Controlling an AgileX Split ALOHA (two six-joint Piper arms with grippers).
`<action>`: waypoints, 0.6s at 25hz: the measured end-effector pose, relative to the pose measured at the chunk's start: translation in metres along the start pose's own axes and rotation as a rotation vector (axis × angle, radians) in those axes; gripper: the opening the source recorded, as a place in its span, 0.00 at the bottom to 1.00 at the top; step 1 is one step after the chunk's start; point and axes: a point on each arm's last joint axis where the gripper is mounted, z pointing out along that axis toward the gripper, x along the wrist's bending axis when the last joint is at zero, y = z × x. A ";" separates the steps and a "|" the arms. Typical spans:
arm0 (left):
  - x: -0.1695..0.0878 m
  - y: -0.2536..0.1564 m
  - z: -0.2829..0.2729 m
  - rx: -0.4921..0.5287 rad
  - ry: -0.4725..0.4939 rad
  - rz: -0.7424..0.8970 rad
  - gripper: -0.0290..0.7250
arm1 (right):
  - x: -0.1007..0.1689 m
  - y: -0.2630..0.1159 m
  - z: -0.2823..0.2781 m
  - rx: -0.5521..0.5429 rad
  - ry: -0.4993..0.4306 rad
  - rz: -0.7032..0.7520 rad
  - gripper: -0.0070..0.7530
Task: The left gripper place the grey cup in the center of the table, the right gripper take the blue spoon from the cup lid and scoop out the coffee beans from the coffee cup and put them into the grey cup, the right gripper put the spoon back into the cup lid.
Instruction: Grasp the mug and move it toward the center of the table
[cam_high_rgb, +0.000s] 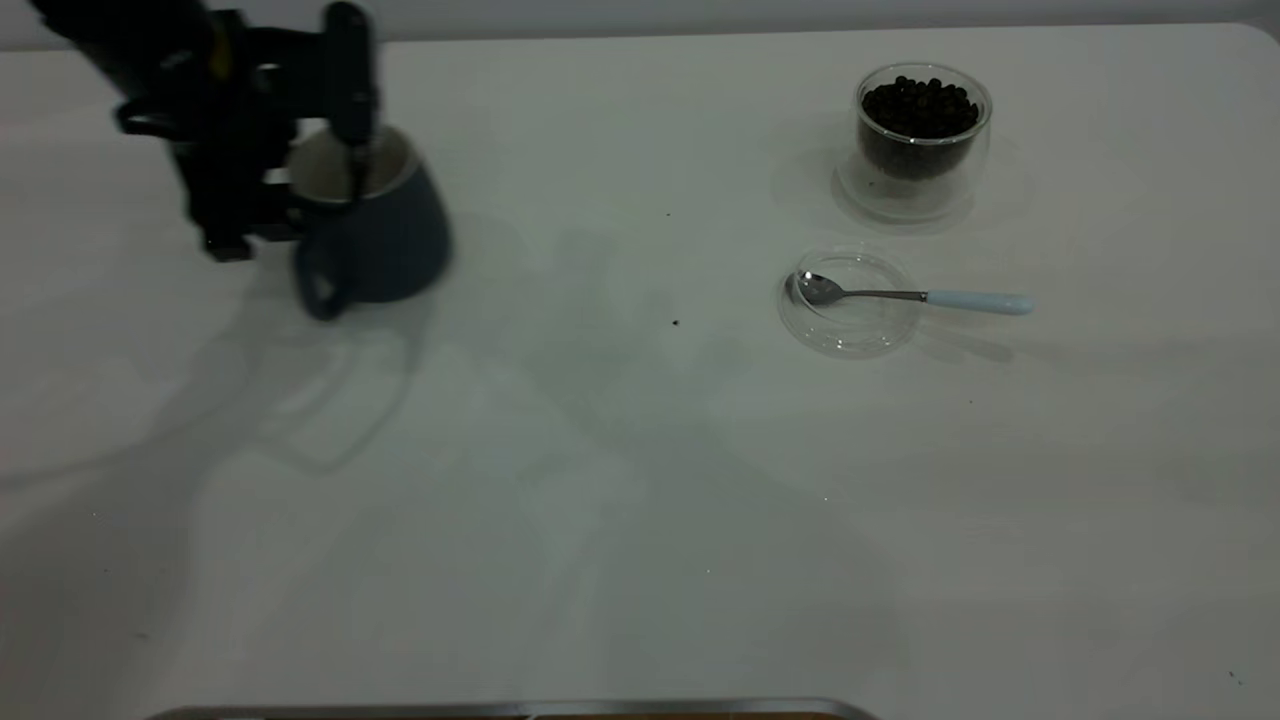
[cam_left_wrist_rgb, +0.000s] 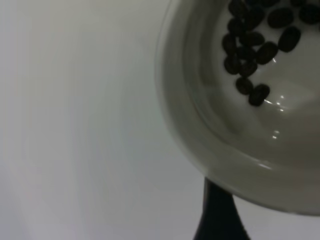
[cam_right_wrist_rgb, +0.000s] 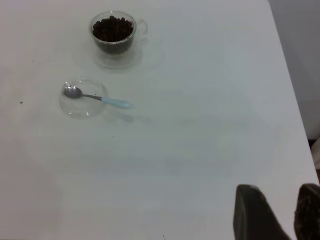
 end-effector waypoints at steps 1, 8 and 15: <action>-0.001 0.007 -0.001 -0.017 0.006 0.007 0.79 | 0.000 0.000 0.000 0.000 0.000 0.000 0.32; -0.014 0.065 -0.010 -0.183 0.056 0.018 0.79 | 0.000 0.000 0.000 0.000 0.000 0.000 0.32; -0.017 0.089 -0.029 -0.212 0.066 -0.011 0.79 | 0.000 0.000 0.000 0.000 0.000 0.000 0.32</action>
